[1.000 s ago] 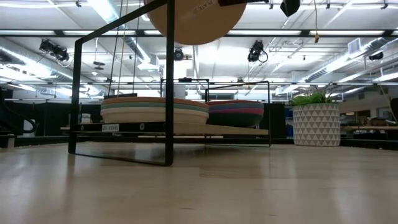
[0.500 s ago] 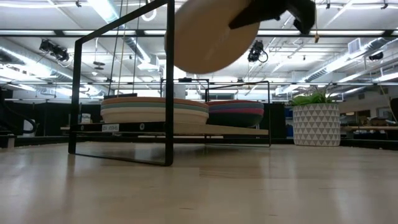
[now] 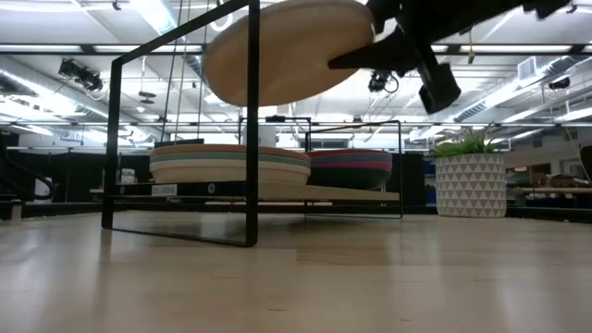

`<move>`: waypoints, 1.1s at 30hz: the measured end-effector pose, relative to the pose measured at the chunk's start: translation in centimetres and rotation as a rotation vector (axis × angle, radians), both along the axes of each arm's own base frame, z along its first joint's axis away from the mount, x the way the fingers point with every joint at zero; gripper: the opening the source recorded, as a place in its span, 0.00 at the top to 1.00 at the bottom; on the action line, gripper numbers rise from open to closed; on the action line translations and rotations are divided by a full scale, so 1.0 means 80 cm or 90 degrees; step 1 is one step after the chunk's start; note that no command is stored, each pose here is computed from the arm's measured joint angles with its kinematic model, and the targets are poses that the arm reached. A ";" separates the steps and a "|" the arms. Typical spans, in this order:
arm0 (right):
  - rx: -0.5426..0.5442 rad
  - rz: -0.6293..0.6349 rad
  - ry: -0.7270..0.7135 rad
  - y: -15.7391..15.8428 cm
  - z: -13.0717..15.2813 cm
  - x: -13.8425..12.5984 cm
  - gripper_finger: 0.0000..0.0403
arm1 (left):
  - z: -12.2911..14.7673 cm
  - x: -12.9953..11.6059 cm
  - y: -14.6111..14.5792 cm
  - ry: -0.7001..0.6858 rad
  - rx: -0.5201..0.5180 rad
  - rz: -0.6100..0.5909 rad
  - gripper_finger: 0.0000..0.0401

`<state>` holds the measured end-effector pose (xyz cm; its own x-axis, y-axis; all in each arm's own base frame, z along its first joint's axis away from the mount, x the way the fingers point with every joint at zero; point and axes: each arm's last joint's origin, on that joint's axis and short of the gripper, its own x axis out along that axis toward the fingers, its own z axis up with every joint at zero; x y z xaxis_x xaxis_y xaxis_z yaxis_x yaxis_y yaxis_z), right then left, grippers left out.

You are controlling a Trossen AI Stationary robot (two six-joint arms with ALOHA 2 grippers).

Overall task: Place and stack plates onto a shelf
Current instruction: Stack the light gray plate on top of he brown plate on the shelf

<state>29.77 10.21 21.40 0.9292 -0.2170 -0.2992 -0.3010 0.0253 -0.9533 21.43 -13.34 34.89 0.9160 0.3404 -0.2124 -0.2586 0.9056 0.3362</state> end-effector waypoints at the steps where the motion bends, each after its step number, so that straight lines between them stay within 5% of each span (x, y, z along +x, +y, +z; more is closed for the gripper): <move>1: 0.005 0.015 -0.004 -0.003 -0.004 -0.001 0.80 | 0.001 -0.006 0.002 -0.020 -0.009 -0.007 0.57; 11: 0.113 0.026 -0.045 -0.034 -0.005 0.008 0.80 | 0.002 -0.053 0.028 -0.140 -0.070 -0.029 0.57; 22: 0.087 0.030 -0.069 -0.030 -0.046 0.053 0.80 | 0.009 -0.054 0.030 -0.172 -0.083 -0.043 0.57; 33: 0.084 -0.079 -0.044 -0.041 -0.079 0.081 0.68 | 0.008 -0.054 0.030 -0.166 -0.078 -0.046 0.57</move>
<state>36.28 6.92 15.07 0.9171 -0.2937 -0.2695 -0.2226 0.1837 -0.9575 17.08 -10.93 35.50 0.9658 0.2594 -0.0020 -0.2560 0.9543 0.1540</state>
